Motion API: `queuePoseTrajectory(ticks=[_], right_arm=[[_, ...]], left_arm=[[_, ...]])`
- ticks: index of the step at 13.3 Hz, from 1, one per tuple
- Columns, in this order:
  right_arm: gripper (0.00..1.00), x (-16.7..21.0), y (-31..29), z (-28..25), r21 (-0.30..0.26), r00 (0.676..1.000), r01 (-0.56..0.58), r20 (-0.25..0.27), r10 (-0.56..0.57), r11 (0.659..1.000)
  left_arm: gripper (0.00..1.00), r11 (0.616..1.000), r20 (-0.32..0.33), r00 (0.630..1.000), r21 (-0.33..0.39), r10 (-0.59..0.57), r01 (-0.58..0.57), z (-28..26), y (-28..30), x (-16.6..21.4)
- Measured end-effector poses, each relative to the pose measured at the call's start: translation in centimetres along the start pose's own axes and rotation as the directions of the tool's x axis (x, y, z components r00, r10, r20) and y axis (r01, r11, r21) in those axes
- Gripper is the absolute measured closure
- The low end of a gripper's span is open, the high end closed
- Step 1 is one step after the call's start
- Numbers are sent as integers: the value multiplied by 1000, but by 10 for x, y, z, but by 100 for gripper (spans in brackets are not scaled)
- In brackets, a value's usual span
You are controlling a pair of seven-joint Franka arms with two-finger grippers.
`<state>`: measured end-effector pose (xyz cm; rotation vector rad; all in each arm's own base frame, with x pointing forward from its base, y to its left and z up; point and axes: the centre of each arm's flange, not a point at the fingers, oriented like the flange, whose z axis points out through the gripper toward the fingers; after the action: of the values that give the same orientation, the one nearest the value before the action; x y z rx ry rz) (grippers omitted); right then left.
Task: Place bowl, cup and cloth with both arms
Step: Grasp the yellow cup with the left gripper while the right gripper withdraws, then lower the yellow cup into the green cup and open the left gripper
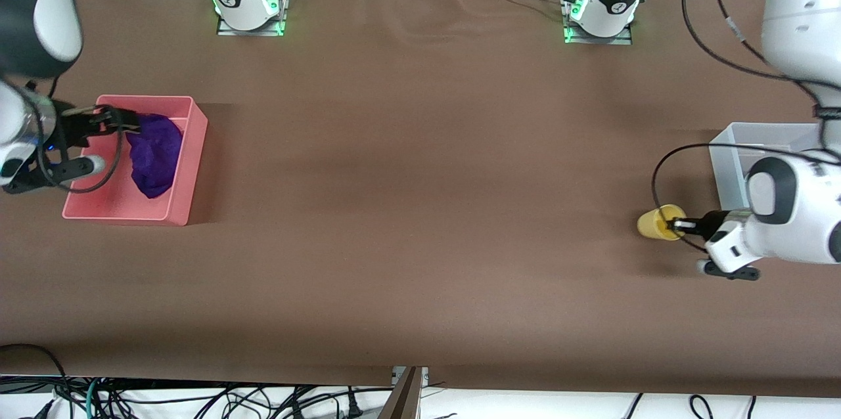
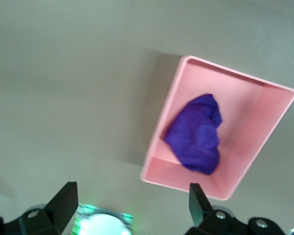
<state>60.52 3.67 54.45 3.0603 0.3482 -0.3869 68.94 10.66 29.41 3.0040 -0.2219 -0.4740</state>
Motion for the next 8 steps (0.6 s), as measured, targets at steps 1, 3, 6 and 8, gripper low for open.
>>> queuePoseTrajectory(ticks=[1,3,6,8], right_arm=[[0,-6,-18,-15,-4,999,-21,-28,21,1000],[0,-24,-25,-45,-8,995,-43,-90,42,999],[0,-61,-17,-85,-7,985,-62,-165,60,998],[0,-68,-13,-89,-14,985,-32,-168,29,999]], left_arm=[[96,997,25,999,64,32,-34,-26,-6,-15],[96,971,74,990,203,116,-129,-67,-30,-44],[96,911,133,959,304,249,-278,-77,-95,-68],[96,860,124,917,320,378,-398,-54,-142,-74]])
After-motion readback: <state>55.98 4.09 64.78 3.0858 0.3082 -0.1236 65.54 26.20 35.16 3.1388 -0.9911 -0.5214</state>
